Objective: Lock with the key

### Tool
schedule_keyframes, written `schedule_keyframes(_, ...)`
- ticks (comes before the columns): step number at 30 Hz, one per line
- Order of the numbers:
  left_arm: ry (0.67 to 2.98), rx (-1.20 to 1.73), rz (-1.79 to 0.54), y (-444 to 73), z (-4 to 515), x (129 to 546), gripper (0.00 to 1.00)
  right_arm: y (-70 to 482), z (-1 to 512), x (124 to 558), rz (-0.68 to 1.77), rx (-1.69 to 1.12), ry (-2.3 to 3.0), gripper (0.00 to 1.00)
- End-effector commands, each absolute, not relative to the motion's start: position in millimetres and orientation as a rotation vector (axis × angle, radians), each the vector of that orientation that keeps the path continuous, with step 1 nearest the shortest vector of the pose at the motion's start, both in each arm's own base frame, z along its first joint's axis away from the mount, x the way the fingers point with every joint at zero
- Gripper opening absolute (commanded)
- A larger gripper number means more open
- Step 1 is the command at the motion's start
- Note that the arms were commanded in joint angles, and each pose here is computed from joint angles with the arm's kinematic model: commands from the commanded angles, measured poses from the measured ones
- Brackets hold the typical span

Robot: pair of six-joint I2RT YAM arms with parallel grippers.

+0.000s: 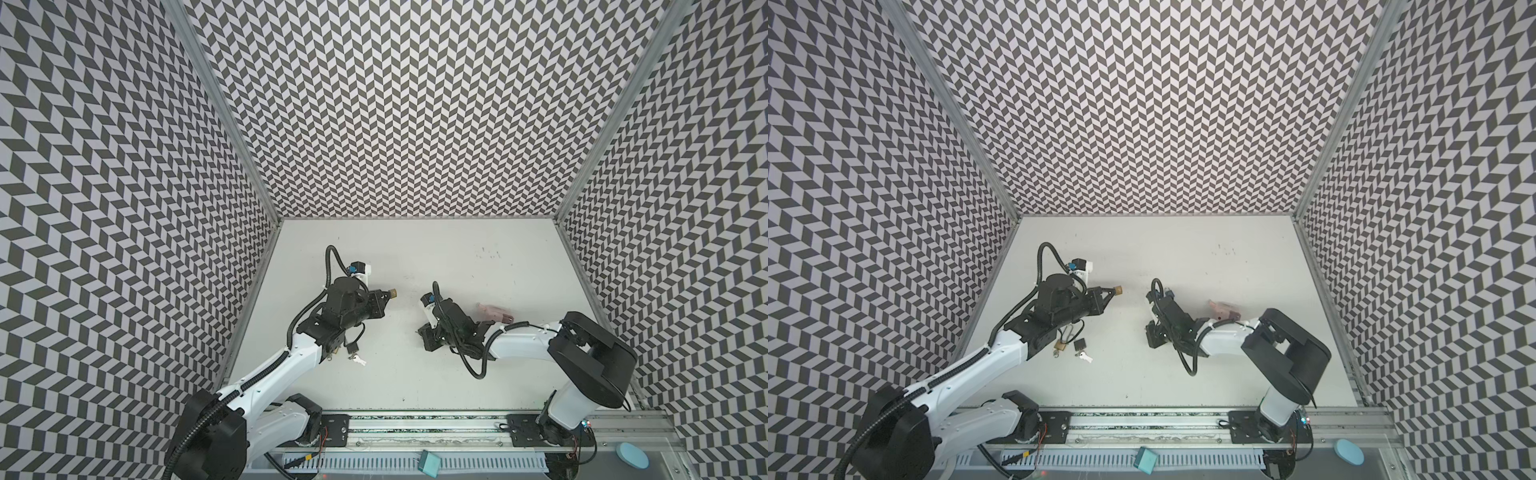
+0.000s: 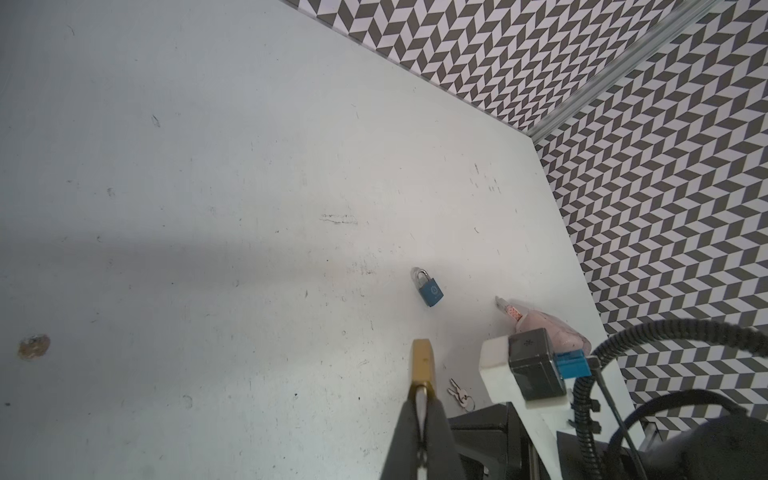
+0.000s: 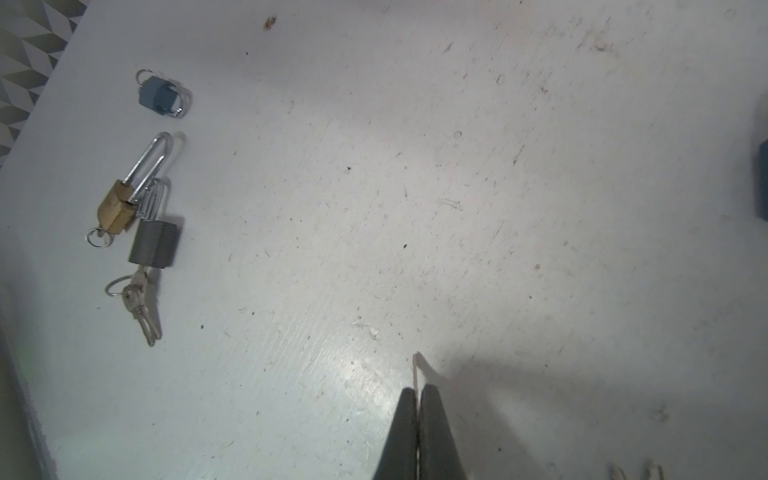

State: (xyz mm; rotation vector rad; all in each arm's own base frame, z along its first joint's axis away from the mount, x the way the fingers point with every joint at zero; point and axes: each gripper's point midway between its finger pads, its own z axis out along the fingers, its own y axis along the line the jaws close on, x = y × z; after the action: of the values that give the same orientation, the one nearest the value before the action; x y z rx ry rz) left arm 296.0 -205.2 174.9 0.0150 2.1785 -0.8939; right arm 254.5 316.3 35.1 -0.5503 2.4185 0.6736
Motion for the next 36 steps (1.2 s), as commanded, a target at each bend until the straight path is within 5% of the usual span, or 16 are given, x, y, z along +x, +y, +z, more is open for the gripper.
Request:
schedule_keyframes(1, 2.12, 0.024, -0.926, -209, 193, 302, 0.0, 321, 43, 263, 0.672, -0.55, 2.382, 0.0)
schedule_keyframes(5, 2.12, 0.025, -0.921, -209, 192, 303, 0.0, 325, 42, 262, 0.695, -0.581, 2.389, 0.07)
schedule_keyframes(13, 2.116, 0.06, -0.883, -204, 203, 306, 0.0, 310, 90, 271, 0.724, -0.537, 2.279, 0.44)
schedule_keyframes(23, 2.028, 0.394, -1.032, -233, 260, 296, 0.0, 277, 221, 270, 0.846, -0.539, 1.914, 0.51)
schedule_keyframes(32, 1.917, 0.676, -1.202, -260, 299, 270, 0.0, 279, 304, 241, 0.837, -0.806, 1.613, 0.72)
schedule_keyframes(36, 1.904, 0.744, -1.215, -268, 305, 261, 0.0, 285, 316, 235, 0.682, -0.894, 1.541, 0.93)
